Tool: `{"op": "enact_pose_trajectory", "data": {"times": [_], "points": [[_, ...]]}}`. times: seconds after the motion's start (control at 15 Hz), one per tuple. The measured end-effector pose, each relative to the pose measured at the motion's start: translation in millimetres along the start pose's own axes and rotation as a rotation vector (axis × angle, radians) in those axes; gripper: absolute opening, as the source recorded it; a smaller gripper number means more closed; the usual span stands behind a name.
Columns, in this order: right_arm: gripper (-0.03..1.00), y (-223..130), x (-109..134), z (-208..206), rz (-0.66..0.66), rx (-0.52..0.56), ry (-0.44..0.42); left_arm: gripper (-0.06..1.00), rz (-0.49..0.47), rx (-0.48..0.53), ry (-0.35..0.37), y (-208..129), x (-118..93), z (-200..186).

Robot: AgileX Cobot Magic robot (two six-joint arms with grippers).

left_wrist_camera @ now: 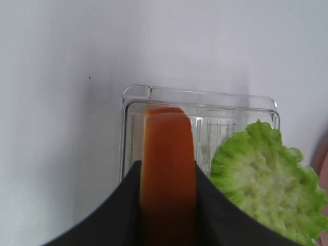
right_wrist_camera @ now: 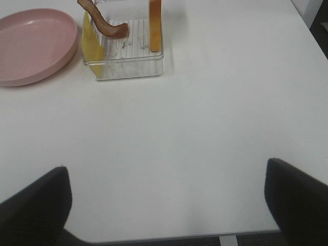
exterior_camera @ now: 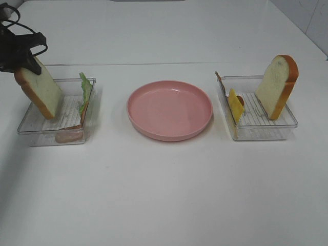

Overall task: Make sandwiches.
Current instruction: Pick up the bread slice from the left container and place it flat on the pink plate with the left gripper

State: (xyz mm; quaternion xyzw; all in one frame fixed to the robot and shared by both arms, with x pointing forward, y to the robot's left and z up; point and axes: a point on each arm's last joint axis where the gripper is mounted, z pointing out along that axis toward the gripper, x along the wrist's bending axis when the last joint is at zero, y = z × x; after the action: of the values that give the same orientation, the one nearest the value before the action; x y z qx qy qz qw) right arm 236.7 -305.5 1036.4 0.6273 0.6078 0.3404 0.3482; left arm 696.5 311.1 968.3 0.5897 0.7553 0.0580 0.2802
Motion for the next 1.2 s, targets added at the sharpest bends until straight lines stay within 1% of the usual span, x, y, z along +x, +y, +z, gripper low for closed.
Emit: {"op": "enact_pose_trajectory", "data": {"times": [0.07,0.13,0.2,0.33,0.4,0.47,0.53,0.6,0.67,0.73,0.8,0.87,1.0,1.07,1.2], "points": [[0.98,0.0,0.0,0.0,0.000,0.000,0.000,0.18,0.004,-0.007,-0.004,1.9,-2.0,-4.6],[0.98,0.0,0.0,0.0,0.000,0.000,0.000,0.18,0.029,-0.066,-0.025,13.6,-14.3,-33.5],[0.98,0.0,0.0,0.0,0.000,0.000,0.000,0.18,0.039,-0.095,-0.030,18.5,-17.8,-42.0],[0.98,0.0,0.0,0.0,0.000,0.000,0.000,0.18,0.097,-0.251,-0.056,42.4,-39.1,-96.2],[0.98,0.0,0.0,0.0,0.000,0.000,0.000,0.18,0.102,-0.298,-0.081,48.5,-47.7,-111.9],[0.98,0.0,0.0,0.0,0.000,0.000,0.000,0.18,0.100,-0.315,-0.101,51.0,-52.8,-117.1],[0.98,0.0,0.0,0.0,0.000,0.000,0.000,0.18,0.099,-0.334,-0.148,52.6,-65.7,-123.4],[0.98,0.0,0.0,0.0,0.000,0.000,0.000,0.18,0.149,-0.336,-0.221,46.5,-96.1,-122.0],[0.98,0.0,0.0,0.0,0.000,0.000,0.000,0.18,0.169,-0.334,-0.245,42.9,-108.1,-118.3],[0.98,0.0,0.0,0.0,0.000,0.000,0.000,0.18,0.199,-0.325,-0.289,34.9,-130.3,-110.5],[0.98,0.0,0.0,0.0,0.000,0.000,0.000,0.18,0.225,-0.291,-0.346,20.6,-160.3,-91.8],[0.98,0.0,0.0,0.0,0.000,0.000,0.000,0.18,0.228,-0.278,-0.361,16.0,-168.2,-85.5],[0.98,0.0,0.0,0.0,0.000,0.000,0.000,0.18,0.259,-0.193,-0.404,-9.6,-199.9,-50.9],[0.98,0.0,0.0,0.0,0.000,0.000,0.000,0.18,0.264,-0.138,-0.434,-29.9,-220.7,-25.1],[0.98,0.0,0.0,0.0,0.000,0.000,0.000,0.18,0.257,-0.077,-0.457,-52.8,-238.4,4.3]]}}
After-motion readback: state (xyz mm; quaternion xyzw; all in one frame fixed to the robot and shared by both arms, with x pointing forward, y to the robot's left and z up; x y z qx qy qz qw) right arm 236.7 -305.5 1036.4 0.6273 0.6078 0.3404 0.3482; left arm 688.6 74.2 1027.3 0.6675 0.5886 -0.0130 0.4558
